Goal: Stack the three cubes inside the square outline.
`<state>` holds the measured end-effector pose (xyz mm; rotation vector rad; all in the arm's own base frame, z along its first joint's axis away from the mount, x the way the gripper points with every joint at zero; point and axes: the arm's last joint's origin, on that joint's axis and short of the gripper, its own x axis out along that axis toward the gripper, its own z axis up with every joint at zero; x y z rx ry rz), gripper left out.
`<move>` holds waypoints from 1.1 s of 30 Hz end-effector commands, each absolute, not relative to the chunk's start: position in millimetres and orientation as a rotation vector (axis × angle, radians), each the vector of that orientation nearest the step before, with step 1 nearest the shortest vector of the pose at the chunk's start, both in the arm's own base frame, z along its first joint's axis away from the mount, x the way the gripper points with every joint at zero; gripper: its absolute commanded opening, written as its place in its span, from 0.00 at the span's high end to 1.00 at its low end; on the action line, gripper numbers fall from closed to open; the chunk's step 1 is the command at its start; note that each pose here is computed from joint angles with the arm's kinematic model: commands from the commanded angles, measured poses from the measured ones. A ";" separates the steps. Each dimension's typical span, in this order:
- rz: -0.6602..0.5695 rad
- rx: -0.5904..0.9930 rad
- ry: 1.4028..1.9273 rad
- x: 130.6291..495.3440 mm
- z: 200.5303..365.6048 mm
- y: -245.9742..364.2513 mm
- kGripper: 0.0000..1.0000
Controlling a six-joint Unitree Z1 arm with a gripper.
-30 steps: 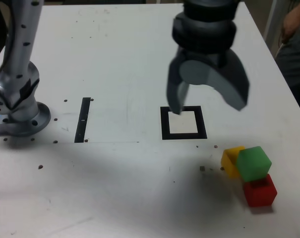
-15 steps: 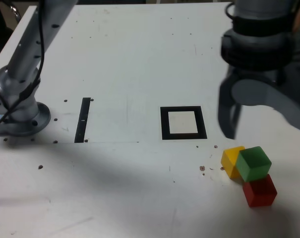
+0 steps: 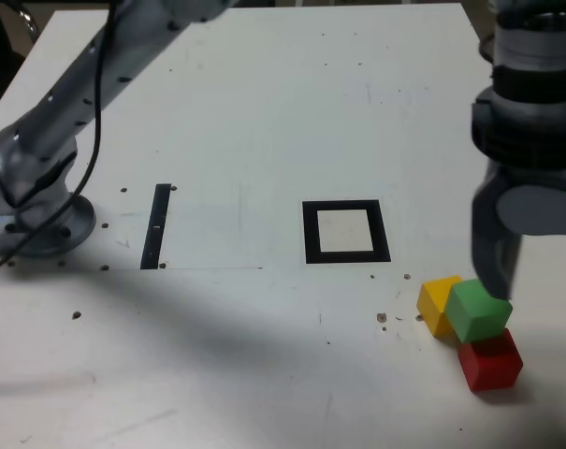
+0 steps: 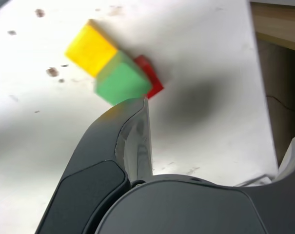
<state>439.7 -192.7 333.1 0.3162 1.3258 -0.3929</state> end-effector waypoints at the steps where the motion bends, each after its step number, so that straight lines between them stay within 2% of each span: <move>1: -0.398 0.324 1.308 442.4 332.6 -196.1 0.01; 4: -0.408 0.329 1.284 448.5 328.9 -200.0 0.01; 11: -0.432 0.327 1.276 462.3 310.3 -207.1 0.01; 17: -0.444 0.331 1.255 470.0 302.1 -210.3 0.01; 27: -0.449 0.327 1.300 476.0 284.9 -208.5 0.01; 33: -0.448 0.321 1.365 478.1 269.9 -203.0 0.01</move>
